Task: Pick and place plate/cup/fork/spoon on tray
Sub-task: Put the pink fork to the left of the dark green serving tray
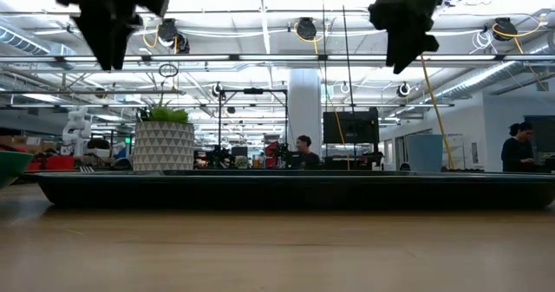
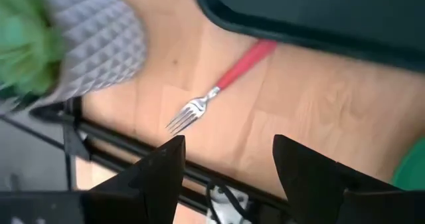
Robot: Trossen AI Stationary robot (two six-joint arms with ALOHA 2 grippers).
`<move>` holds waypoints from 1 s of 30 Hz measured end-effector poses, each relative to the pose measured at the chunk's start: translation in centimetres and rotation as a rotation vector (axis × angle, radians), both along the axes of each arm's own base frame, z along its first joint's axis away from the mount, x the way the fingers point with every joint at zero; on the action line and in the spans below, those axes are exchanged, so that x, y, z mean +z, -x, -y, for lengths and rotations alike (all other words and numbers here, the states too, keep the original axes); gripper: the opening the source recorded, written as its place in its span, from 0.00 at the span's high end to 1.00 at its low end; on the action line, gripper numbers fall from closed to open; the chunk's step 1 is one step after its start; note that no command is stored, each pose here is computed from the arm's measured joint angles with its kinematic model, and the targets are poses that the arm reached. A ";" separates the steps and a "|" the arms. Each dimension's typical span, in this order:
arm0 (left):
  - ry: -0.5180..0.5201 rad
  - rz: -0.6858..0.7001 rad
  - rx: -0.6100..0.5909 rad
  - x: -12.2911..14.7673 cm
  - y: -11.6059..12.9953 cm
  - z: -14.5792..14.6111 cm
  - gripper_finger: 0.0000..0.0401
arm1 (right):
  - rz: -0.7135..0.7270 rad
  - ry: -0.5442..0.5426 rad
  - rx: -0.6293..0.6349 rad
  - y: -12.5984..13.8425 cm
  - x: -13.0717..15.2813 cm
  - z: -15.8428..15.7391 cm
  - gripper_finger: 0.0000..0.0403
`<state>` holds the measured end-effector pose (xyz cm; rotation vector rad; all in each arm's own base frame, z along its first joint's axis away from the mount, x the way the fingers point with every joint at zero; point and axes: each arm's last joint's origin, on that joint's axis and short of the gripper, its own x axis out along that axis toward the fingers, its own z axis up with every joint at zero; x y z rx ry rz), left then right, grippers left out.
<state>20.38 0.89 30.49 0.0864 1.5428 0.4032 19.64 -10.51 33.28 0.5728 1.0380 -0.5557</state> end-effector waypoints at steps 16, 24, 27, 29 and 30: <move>0.251 0.023 0.540 -7.9 1.2 -4.1 0.42 | 0.123 -0.036 -0.081 2.7 0.9 -3.2 0.63; 0.180 -0.066 0.042 -8.1 0.7 -3.0 0.42 | 0.105 -0.071 -0.083 3.6 -0.6 -4.2 0.63; 0.172 -0.058 -0.140 -8.1 0.2 -2.8 0.42 | 0.109 -0.127 -0.083 3.8 -1.1 -4.6 0.63; 0.165 -0.049 -0.238 -8.1 -0.1 -2.8 0.43 | 0.116 -0.170 -0.085 3.9 -1.4 -4.9 0.63; 0.158 -0.044 -0.276 -8.1 -0.2 -2.8 0.45 | 0.120 -0.192 -0.084 4.0 -1.6 -5.1 0.63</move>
